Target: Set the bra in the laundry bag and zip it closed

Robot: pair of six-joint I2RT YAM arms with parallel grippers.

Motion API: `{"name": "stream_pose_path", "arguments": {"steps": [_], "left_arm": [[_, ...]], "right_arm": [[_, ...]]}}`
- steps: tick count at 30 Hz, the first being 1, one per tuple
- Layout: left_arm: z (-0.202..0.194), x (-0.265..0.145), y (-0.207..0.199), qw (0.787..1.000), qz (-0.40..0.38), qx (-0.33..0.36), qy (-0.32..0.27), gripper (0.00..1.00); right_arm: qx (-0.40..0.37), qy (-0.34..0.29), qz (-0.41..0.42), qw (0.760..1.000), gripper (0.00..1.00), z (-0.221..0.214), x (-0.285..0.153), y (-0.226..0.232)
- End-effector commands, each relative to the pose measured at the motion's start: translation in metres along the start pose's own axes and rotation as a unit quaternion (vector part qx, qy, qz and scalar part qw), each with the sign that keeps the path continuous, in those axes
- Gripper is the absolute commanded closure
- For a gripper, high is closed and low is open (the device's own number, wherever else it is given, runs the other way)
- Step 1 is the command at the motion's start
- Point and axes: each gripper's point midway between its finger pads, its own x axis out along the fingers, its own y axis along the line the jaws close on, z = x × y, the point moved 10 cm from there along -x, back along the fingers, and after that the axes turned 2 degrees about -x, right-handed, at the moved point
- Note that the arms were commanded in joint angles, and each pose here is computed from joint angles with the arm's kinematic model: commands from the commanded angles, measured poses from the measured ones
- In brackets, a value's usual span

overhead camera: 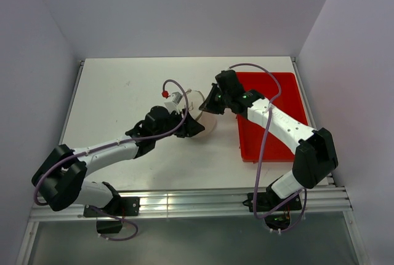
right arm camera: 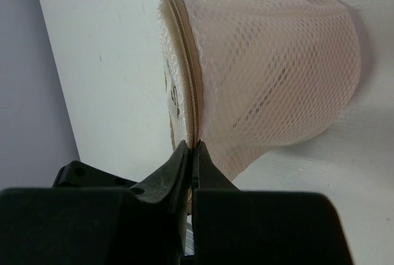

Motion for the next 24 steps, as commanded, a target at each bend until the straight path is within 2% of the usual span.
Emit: {"name": "stream_pose_path", "arguments": {"steps": [1,6,8,9,12,13,20,24], "left_arm": [[0.015,0.005,-0.015,0.999,-0.026,0.003,-0.029,0.48],[0.015,0.008,-0.014,0.999,-0.022,0.001,-0.032,0.57],[0.016,0.008,-0.014,0.999,-0.020,0.001,-0.034,0.67],[0.016,0.008,-0.013,0.999,-0.015,-0.001,-0.034,0.77],[0.015,0.007,-0.012,0.999,-0.010,0.000,-0.032,0.92],[0.015,0.007,-0.011,0.999,-0.006,-0.001,-0.033,1.00],[0.016,-0.006,-0.008,0.999,0.020,0.008,-0.037,1.00],[0.016,-0.022,0.018,0.998,0.051,-0.009,-0.037,1.00]], "right_arm": [[-0.010,-0.018,0.025,0.999,1.00,0.006,-0.016,0.010],[-0.009,-0.016,0.023,1.000,1.00,0.004,-0.015,0.009],[-0.010,-0.015,0.023,1.000,1.00,0.004,-0.015,0.008],[-0.010,-0.016,0.023,1.000,1.00,0.004,-0.015,0.008],[-0.011,-0.015,0.023,1.000,1.00,0.004,-0.014,0.008],[-0.013,-0.015,0.023,1.000,1.00,0.003,-0.014,0.008],[-0.037,-0.026,0.005,0.999,1.00,0.010,-0.009,0.006],[-0.050,-0.027,0.007,0.998,1.00,0.022,-0.006,0.010]]}}
